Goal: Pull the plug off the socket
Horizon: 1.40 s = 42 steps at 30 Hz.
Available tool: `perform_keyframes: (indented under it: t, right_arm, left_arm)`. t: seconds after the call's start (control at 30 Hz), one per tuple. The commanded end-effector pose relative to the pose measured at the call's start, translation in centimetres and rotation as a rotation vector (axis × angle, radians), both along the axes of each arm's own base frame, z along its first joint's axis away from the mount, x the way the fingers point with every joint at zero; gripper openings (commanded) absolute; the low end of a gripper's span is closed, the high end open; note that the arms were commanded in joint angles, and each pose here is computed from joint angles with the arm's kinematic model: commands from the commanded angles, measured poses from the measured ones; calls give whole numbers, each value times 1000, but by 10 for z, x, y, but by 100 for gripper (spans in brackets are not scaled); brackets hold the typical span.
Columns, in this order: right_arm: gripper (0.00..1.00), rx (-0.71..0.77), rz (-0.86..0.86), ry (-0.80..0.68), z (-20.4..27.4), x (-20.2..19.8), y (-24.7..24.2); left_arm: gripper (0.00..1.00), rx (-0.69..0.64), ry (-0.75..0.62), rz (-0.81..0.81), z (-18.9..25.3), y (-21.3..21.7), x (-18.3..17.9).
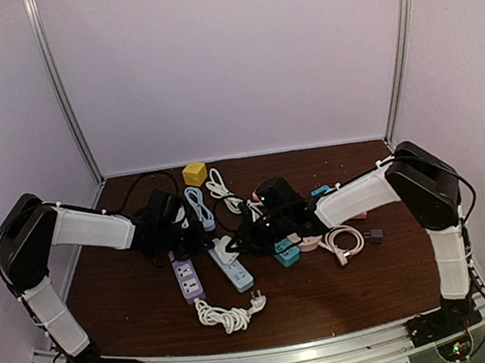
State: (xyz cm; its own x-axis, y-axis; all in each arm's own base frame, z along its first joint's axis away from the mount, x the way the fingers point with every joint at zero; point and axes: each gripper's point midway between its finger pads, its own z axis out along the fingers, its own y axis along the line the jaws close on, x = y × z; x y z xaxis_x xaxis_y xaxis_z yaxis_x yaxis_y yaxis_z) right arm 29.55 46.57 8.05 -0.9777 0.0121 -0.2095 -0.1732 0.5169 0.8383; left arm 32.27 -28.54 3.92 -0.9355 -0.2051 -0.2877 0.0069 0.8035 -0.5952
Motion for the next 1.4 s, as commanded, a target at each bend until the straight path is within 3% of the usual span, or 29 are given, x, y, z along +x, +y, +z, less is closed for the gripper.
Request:
perform_keyframes:
  t: [0.0,1.0,1.37]
  right_arm:
    - [0,128,5,-36,40,14,15]
    - [0,213,-101,160,14,26,-1]
    - [0,258,-100,170,20,23,-2]
  left_arm:
    - [0,174,199,9,-57,34,-49]
    - [0,203,220,39,-66,41,-58]
    - [0,219,232,46,-69,42,-60]
